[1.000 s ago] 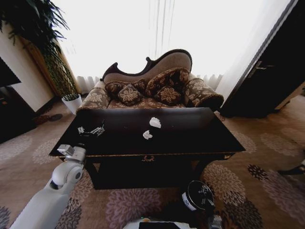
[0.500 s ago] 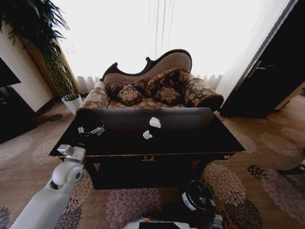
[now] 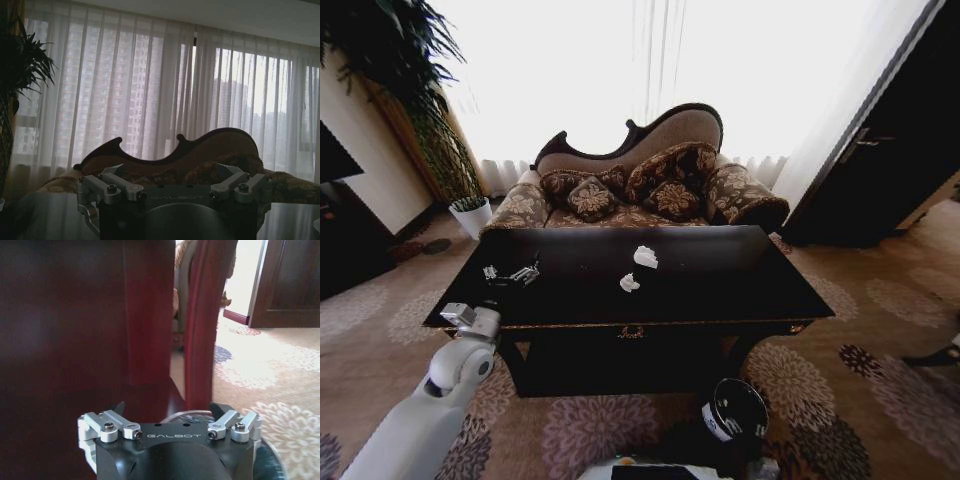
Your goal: Move to the front of the table and place the trash on the table into the trash bin.
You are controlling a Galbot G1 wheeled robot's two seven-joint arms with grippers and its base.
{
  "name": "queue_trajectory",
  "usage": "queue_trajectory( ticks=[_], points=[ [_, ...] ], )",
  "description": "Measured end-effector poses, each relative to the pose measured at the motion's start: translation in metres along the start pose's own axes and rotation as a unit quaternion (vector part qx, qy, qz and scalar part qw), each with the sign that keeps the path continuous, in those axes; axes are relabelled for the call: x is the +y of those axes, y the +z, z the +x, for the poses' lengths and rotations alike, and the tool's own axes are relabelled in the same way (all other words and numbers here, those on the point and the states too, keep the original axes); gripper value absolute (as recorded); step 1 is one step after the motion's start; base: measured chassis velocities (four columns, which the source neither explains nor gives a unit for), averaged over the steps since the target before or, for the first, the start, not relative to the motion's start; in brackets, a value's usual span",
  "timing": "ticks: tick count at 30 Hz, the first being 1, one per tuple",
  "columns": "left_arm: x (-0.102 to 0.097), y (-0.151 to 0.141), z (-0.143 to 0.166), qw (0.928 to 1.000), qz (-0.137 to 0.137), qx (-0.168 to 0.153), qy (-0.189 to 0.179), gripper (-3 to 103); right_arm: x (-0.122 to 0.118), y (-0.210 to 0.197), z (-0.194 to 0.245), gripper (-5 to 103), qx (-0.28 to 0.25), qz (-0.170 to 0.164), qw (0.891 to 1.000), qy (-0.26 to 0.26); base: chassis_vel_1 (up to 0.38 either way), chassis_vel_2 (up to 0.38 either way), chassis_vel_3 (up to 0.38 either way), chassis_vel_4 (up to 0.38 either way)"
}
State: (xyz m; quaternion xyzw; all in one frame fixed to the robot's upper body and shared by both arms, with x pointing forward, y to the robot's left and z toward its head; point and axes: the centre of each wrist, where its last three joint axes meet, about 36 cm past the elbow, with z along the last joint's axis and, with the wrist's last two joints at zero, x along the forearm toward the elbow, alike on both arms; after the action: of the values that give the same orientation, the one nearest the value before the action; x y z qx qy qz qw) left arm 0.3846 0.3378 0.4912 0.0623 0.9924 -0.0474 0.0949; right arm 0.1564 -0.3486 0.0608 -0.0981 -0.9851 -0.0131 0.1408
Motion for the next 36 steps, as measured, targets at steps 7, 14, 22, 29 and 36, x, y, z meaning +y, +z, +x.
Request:
queue_trajectory(
  ticks=[7, 14, 22, 29, 36],
  points=[
    [0.000, 0.000, 0.000, 1.0000, 0.000, 0.000, 0.000, 100, 0.033, -0.027, 0.033, 100, -0.053, -0.045, 0.997, -0.025, 0.000, 0.000, 0.000, 0.000],
    [0.000, 0.000, 0.000, 1.0000, 0.000, 0.000, 0.000, 100, 0.036, -0.069, 0.076, 100, -0.109, -0.070, 0.989, -0.072, 0.000, 0.000, 0.000, 0.000],
    [0.000, 0.000, 0.000, 1.0000, 0.000, 0.000, 0.000, 100, 0.020, -0.119, 0.093, 100, -0.171, -0.063, 0.978, -0.103, 0.000, 0.000, 0.000, 0.000],
    [0.000, 0.000, 0.000, 1.0000, 0.000, 0.000, 0.000, 100, 0.008, -0.187, 0.091, 100, -0.253, -0.048, 0.962, -0.091, 0.000, 0.000, 0.000, 0.000],
    [0.000, 0.000, 0.000, 1.0000, 0.000, 0.000, 0.000, 100, -0.003, -0.233, 0.085, 100, -0.305, -0.036, 0.949, -0.076, 0.000, 0.000, 0.000, 0.000]
  ],
)
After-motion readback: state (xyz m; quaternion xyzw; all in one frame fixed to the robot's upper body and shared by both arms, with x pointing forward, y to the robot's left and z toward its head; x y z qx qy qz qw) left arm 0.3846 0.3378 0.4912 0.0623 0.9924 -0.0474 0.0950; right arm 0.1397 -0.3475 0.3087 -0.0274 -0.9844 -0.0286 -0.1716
